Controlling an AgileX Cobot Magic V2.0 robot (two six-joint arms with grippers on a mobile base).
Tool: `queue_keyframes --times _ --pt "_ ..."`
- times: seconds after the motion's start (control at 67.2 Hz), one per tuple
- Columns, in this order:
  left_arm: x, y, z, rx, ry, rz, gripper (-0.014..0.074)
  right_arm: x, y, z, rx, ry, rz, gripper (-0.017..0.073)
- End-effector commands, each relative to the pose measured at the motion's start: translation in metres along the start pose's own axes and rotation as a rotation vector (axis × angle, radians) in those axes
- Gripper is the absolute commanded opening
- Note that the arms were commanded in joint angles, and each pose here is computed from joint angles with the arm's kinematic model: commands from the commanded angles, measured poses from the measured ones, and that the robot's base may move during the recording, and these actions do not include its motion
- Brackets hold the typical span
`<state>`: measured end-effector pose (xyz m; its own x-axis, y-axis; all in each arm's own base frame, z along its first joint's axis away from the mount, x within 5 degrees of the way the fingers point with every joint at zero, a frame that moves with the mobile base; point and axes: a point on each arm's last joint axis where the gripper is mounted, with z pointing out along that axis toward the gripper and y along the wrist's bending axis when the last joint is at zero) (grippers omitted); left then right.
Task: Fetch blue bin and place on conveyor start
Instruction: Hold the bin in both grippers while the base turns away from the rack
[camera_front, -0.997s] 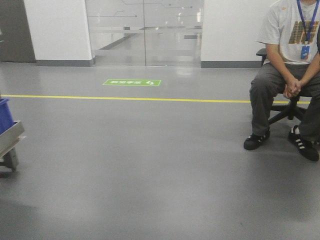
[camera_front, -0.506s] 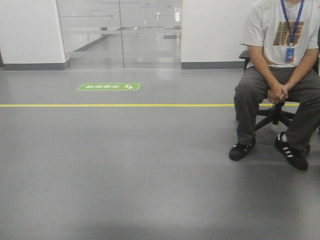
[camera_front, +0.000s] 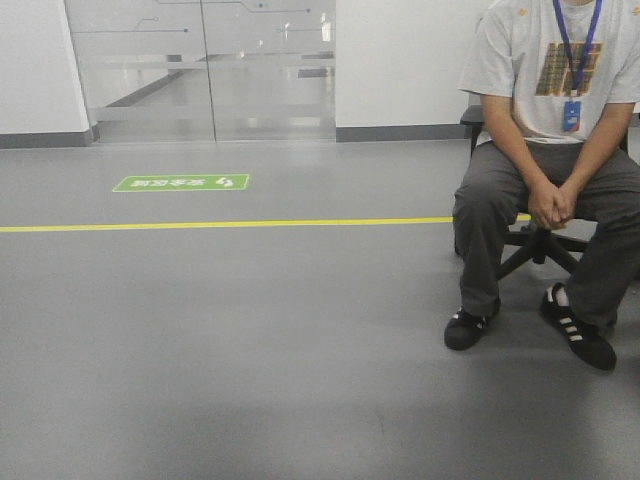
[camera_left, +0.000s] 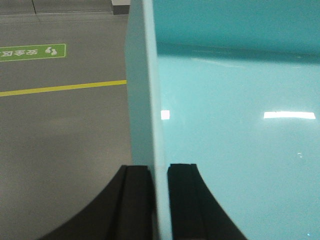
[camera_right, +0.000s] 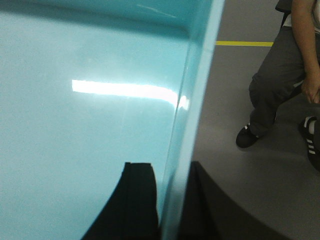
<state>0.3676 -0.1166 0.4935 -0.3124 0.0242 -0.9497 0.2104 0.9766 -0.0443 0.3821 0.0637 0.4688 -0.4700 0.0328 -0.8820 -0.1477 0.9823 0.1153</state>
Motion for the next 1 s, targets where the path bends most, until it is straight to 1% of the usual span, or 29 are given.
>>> queue_keyframes --times 0.0,0.982 --pt "-0.0144 -0.0096 -0.0112 0.074 -0.109 -0.049 -0.0111 -0.0048 0.0070 -0.0039 -0.041 -0.041 -0.003 -0.0151" --pt "-0.0146 -0.0094 -0.0112 0.072 -0.112 -0.046 -0.0111 -0.0048 0.0070 -0.0039 -0.041 -0.041 -0.003 -0.0151"
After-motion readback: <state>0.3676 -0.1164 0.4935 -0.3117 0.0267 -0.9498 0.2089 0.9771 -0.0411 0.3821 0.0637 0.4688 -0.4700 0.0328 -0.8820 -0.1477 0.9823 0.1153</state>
